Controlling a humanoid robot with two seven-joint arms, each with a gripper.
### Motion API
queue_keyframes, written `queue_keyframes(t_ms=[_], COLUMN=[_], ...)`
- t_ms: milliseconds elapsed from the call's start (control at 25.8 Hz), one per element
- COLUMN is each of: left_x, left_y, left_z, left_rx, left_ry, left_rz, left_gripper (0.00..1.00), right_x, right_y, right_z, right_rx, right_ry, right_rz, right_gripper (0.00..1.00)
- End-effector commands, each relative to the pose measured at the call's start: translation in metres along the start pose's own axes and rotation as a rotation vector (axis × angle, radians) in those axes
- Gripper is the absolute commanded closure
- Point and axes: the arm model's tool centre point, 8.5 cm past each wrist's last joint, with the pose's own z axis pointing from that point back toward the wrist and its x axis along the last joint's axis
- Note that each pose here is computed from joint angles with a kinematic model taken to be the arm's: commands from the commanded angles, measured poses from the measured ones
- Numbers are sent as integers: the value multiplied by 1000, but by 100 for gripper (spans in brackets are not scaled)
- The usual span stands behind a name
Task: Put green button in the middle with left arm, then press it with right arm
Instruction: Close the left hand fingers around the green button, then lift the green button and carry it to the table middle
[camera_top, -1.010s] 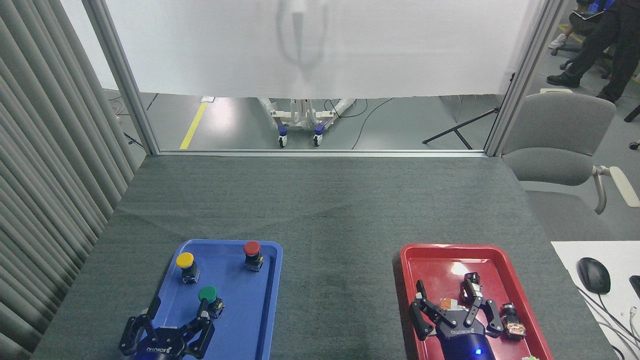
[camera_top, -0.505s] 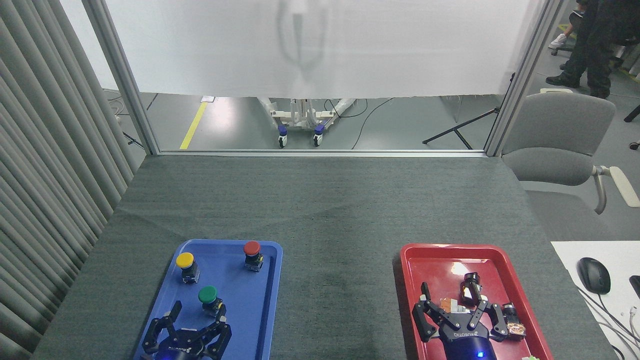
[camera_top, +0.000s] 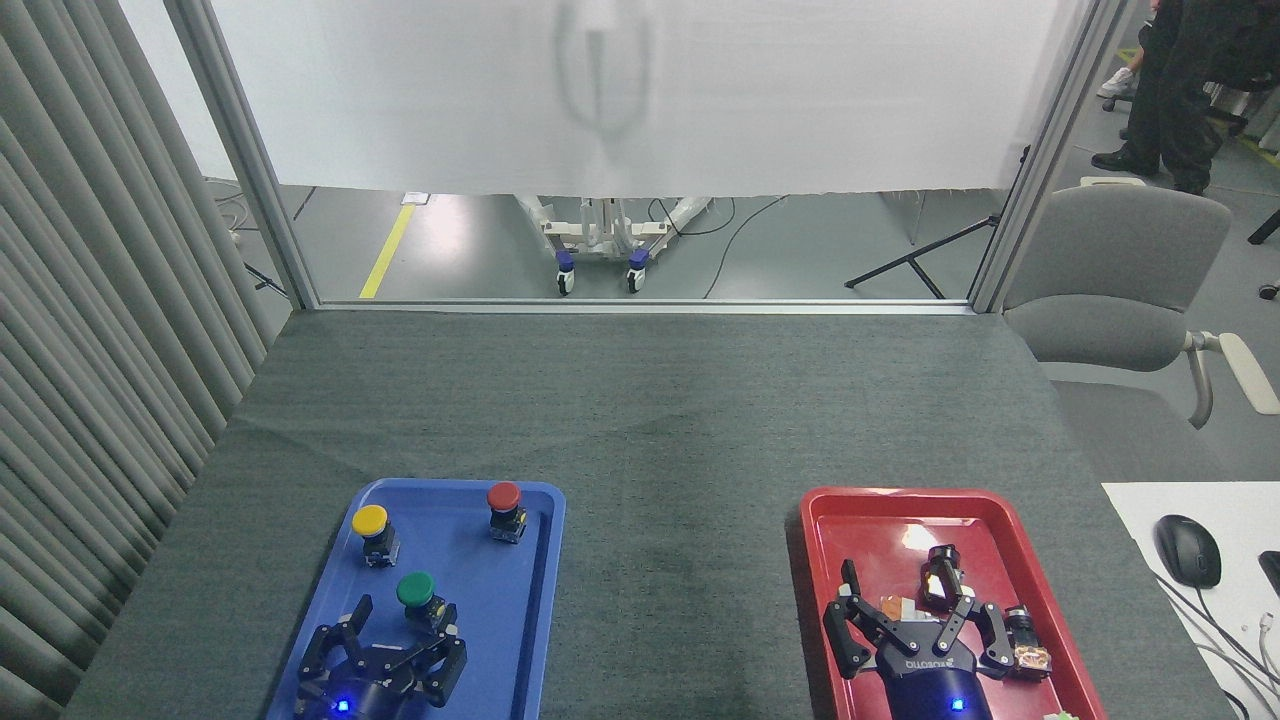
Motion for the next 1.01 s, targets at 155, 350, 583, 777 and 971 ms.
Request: queue_keyframes(t_ms=[155, 350, 583, 777, 971], left_x=[-5, -4, 14, 63, 151], left_y=[-4, -8, 14, 66, 74], left_z=[-6, -3, -2, -6, -35], left_rx=[-31, -49, 21, 174, 165], left_ry=[10, -8, -164, -306, -439], left_rz=[-8, -15, -12, 4, 23], left_gripper=[37, 77, 100, 100, 100], right_x=[9, 7, 8, 8, 2], right_y=[-1, -1, -10, -10, -9], right_z=[0, 0, -8, -9, -8], right_rx=[-4, -4, -30, -31, -28], right_ry=[-4, -8, -18, -12, -5], right_rz=[-21, -15, -13, -6, 8], right_gripper=[0, 0, 0, 0, 0])
